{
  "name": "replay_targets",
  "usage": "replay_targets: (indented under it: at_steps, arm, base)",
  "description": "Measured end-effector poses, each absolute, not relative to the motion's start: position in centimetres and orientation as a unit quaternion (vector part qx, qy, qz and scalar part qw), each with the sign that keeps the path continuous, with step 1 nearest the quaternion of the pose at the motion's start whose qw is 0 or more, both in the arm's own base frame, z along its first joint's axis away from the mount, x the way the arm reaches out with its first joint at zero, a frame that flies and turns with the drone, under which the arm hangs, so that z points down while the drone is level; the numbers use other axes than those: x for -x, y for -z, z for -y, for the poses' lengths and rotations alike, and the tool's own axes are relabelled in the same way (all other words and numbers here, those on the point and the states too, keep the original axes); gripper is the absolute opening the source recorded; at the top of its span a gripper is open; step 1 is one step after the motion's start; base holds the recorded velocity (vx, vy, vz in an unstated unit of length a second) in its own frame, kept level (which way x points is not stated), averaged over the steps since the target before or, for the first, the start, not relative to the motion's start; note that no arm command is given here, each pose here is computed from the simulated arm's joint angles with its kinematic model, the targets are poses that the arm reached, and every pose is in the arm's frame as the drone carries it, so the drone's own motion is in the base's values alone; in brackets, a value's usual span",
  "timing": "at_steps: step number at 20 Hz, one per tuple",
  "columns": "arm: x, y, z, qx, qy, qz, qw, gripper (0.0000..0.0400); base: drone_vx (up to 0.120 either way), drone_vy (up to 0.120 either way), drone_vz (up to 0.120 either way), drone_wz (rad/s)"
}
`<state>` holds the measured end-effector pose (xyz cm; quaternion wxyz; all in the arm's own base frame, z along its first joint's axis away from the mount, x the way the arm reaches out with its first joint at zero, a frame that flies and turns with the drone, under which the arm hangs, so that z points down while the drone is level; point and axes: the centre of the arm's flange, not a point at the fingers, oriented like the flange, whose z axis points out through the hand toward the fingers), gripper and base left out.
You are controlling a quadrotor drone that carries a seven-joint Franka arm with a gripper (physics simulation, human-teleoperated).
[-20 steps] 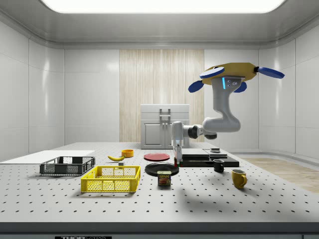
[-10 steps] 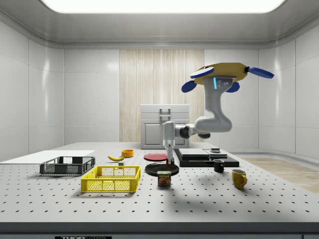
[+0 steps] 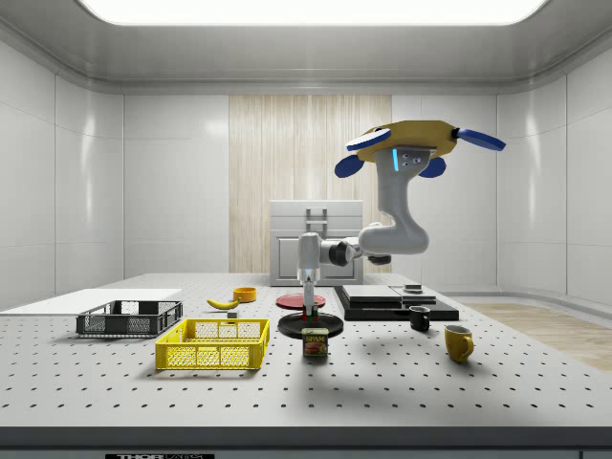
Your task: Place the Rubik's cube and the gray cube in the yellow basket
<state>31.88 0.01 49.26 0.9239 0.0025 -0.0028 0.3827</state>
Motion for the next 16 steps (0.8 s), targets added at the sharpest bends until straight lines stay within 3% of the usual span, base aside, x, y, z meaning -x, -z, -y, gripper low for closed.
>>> replay_targets:
  at_steps: [16]
  arm:
    - [-31.88,-49.26,-0.02,-0.003,-0.383,0.003,0.924,0.0321]
  base:
    - [0.12,0.0,0.0,0.0]
